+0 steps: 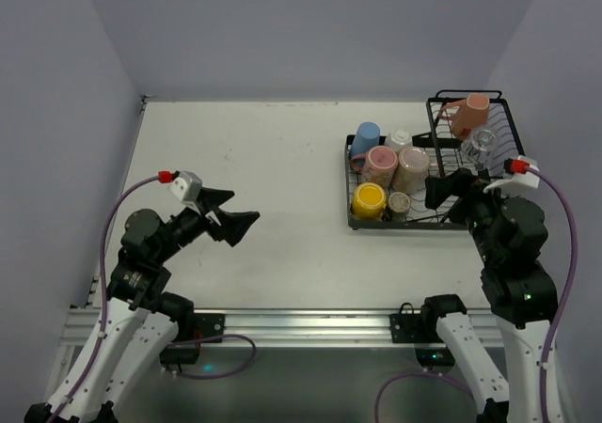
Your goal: Unload the cups from the dish rack
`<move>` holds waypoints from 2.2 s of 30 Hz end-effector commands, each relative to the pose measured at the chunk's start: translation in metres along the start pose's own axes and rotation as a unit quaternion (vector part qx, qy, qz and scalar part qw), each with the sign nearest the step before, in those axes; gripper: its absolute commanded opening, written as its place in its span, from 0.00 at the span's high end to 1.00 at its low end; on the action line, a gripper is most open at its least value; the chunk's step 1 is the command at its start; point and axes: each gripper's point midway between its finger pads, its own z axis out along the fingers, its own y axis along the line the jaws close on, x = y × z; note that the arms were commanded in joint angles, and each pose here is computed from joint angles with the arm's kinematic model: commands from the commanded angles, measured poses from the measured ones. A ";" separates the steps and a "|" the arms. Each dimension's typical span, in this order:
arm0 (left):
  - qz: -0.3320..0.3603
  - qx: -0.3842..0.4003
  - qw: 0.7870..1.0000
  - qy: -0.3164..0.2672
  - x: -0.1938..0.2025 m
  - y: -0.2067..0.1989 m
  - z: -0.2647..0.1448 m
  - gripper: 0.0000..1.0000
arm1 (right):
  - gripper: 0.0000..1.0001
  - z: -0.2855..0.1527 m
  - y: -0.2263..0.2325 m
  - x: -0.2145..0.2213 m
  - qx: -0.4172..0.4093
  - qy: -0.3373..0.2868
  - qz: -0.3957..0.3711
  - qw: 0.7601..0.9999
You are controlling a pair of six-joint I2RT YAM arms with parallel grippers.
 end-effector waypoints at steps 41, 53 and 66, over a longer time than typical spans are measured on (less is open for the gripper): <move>0.018 0.034 0.999 0.014 0.005 -0.036 -0.012 0.00 | 0.19 0.152 -0.141 -0.070 0.332 0.018 -0.085 0.939; 0.008 0.036 0.999 0.024 0.008 -0.035 -0.004 0.00 | 0.69 0.083 -0.102 -0.113 0.286 -0.106 -0.033 0.952; -0.124 0.131 0.984 -0.008 -0.026 -0.075 0.024 0.00 | 0.69 0.026 0.044 -0.089 -0.042 -0.114 0.004 0.993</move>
